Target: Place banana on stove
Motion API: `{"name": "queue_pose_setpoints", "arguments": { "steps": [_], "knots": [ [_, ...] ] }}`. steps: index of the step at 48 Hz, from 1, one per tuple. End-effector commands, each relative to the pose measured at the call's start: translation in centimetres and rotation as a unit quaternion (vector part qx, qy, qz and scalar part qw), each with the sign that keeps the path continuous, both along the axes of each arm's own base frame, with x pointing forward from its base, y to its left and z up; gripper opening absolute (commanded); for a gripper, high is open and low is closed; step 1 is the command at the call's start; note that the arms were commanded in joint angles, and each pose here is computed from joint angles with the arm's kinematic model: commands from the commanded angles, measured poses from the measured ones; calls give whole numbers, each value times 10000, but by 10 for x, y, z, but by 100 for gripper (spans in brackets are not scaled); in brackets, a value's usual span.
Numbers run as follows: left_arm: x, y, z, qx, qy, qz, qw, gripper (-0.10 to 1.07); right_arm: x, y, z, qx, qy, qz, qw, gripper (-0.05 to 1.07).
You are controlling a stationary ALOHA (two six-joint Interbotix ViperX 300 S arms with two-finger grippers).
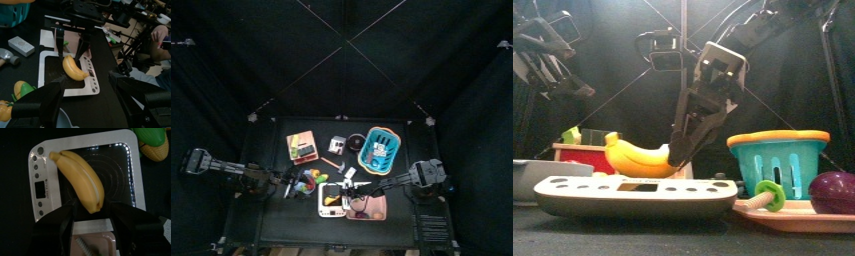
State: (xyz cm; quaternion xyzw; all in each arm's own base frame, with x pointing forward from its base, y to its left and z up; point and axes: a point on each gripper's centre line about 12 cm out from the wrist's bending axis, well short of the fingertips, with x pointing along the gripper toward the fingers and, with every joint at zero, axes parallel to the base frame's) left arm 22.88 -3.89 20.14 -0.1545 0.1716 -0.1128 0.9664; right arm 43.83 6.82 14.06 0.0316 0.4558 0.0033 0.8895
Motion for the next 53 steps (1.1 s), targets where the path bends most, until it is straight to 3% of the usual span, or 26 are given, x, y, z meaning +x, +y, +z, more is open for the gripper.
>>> {"name": "queue_pose_setpoints", "arguments": {
  "steps": [1,24,44,53],
  "knots": [
    [4,-1,6,-13,-84,-13,10000,99,4,1,22,20,-269,23,9996,83],
    [4,-1,5,-22,-70,0,10000,99,-11,3,32,-55,-292,118,9995,83],
    [5,0,8,-107,-88,55,9999,99,-31,4,39,36,-722,283,9970,83],
    [9,1,15,-366,-148,208,9990,99,-40,1,45,-41,-1064,470,9932,83]
  ]
}}
